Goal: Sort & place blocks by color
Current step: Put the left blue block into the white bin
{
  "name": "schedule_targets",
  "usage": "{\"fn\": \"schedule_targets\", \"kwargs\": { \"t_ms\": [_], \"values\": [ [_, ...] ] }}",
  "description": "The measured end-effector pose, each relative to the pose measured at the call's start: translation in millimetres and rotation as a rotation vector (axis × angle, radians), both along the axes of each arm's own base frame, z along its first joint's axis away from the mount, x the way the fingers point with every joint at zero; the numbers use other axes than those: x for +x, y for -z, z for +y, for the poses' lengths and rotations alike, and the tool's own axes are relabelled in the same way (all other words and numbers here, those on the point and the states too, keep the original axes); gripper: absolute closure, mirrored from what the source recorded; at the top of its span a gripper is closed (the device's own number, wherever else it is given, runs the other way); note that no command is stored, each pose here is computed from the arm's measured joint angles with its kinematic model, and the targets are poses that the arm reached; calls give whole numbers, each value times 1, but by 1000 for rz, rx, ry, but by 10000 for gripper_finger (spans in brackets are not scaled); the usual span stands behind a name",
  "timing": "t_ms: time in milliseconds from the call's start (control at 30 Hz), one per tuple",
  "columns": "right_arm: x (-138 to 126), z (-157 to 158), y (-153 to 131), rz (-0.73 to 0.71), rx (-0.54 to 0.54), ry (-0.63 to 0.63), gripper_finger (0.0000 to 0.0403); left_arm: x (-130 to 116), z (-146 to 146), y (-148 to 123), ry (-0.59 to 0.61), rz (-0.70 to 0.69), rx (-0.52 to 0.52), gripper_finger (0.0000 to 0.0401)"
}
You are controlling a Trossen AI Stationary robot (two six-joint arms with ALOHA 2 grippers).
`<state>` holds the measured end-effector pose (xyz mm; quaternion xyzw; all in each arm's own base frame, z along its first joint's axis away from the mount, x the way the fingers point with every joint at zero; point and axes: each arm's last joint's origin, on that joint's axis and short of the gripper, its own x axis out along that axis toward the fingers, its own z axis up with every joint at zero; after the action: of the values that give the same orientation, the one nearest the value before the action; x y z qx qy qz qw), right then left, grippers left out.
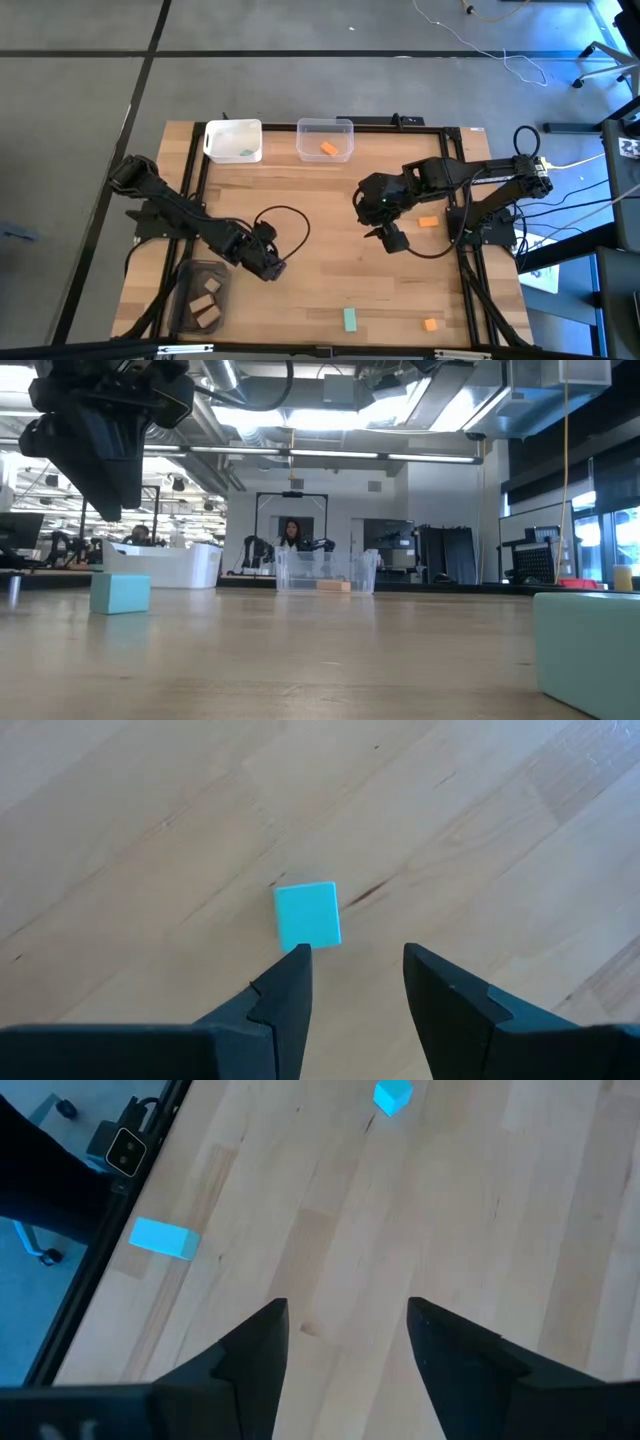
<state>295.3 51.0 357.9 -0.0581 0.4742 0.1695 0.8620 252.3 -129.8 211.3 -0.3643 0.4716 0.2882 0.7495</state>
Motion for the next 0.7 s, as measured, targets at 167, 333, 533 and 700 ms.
{"fn": "schedule_targets", "kwargs": {
  "t_ms": [167,333,533,700],
  "values": [
    [0,0,0,0,0,0,196,0,0,0,0,-5,-3,252],
    [0,0,0,0,0,0,196,0,-1,0,-31,-11,-19,252],
    [0,0,0,0,0,0,196,-2,-6,0,18,14,-50,252],
    [0,0,0,0,0,0,196,-5,-4,1,13,49,-45,250]
  ]
}}
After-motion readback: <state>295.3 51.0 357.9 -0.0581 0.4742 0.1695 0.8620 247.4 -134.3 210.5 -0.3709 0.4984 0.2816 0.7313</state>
